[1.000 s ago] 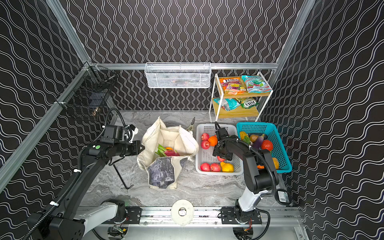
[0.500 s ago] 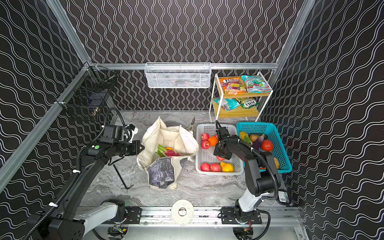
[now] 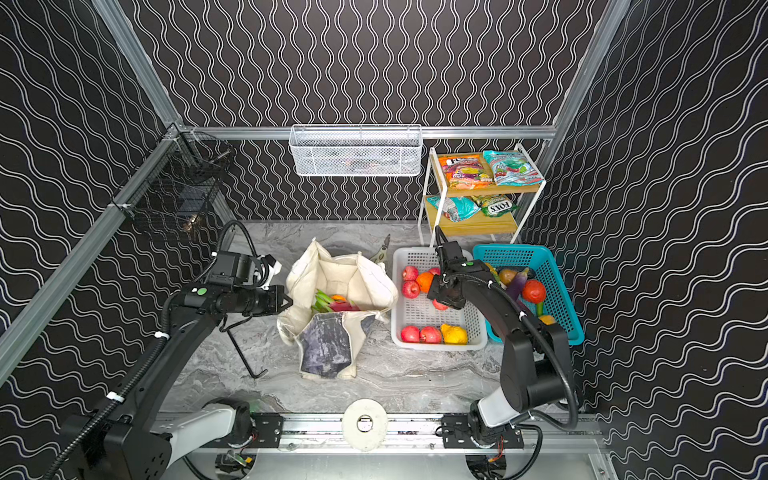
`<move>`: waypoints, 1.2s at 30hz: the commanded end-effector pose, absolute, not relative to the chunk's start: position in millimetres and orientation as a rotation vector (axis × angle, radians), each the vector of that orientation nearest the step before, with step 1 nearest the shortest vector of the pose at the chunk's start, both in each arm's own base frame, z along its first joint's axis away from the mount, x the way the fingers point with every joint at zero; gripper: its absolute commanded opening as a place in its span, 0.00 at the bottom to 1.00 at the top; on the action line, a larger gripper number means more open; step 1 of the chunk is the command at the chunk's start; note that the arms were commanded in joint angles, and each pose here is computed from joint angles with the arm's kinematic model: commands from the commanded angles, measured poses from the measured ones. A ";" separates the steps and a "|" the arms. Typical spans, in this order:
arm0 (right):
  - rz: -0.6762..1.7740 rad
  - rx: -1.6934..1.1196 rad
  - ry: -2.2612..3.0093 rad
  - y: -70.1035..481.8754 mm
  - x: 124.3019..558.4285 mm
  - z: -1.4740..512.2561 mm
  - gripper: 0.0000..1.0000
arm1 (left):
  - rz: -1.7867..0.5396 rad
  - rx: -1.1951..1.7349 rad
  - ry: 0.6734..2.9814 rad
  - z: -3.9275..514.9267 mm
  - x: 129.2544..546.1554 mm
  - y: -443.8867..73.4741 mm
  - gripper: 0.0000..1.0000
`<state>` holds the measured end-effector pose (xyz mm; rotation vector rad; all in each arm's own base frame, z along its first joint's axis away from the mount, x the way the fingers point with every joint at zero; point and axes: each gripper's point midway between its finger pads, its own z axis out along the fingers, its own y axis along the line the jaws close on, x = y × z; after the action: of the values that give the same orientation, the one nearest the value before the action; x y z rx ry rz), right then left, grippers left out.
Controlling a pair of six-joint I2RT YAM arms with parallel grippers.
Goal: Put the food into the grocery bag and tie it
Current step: 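Lift the red apple and carry it into the tote bag with the right gripper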
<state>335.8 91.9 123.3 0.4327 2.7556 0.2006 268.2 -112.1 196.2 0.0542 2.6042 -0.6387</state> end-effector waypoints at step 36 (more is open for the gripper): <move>0.681 -0.464 2.530 390.8 283.8 279.7 0.51 | -0.713 0.131 2.599 215.3 248.2 -119.8 0.00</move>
<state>286.8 378.0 286.2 -0.4094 2.5229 0.6661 254.1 -117.3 213.9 0.1024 2.5875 -0.6931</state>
